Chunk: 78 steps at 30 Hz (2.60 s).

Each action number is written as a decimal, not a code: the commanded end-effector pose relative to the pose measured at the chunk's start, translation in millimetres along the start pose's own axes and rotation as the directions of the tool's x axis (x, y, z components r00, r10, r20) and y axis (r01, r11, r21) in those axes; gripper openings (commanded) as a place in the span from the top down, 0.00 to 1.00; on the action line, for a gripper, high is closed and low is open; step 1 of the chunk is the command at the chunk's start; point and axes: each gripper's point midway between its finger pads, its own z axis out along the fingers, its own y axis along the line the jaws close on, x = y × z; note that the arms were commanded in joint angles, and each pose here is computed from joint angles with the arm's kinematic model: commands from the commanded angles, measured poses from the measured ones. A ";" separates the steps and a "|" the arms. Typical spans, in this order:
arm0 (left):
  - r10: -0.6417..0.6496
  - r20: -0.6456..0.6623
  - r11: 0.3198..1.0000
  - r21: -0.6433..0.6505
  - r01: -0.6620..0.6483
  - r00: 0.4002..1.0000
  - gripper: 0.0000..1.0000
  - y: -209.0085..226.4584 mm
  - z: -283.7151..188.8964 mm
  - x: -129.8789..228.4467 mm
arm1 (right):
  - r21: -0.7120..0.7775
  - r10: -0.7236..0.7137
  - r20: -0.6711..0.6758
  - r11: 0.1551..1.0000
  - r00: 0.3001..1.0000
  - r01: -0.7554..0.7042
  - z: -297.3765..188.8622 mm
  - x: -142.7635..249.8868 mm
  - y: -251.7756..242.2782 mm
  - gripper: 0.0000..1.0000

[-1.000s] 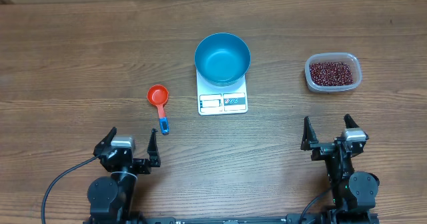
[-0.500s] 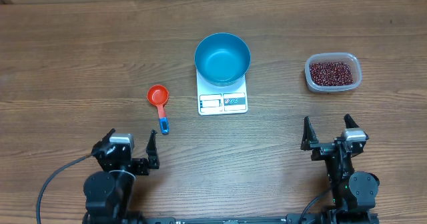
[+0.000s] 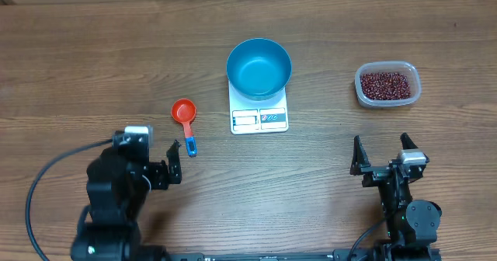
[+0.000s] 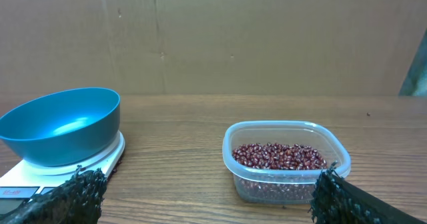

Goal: Scoop item into bowl and weigh 150g on scale

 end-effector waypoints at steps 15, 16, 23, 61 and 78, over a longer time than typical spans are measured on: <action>0.006 -0.209 1.000 0.007 -0.004 0.978 0.00 -0.2 15.9 -40.0 | 0.011 -0.005 0.006 1.000 1.000 0.004 0.0 1.3 -1.7 0.00; 0.004 -0.227 1.000 0.006 -0.003 0.974 0.00 -0.1 17.0 -41.0 | 0.011 -0.005 0.006 1.000 1.000 0.004 0.0 1.3 -1.7 0.00; 0.024 -0.357 1.000 0.014 -0.020 0.934 0.01 0.6 27.5 -39.7 | 0.011 -0.005 0.006 1.000 1.000 0.004 0.0 1.3 -1.7 0.00; 0.038 -0.718 0.998 0.058 0.005 0.696 0.00 16.6 97.4 5.4 | 0.011 -0.005 0.006 1.000 1.000 0.004 0.0 1.3 -1.7 0.00; 0.040 -0.705 0.998 0.055 -0.001 0.708 0.00 17.5 100.6 2.6 | 0.011 -0.005 0.006 1.000 1.000 0.004 0.0 1.3 -1.7 0.00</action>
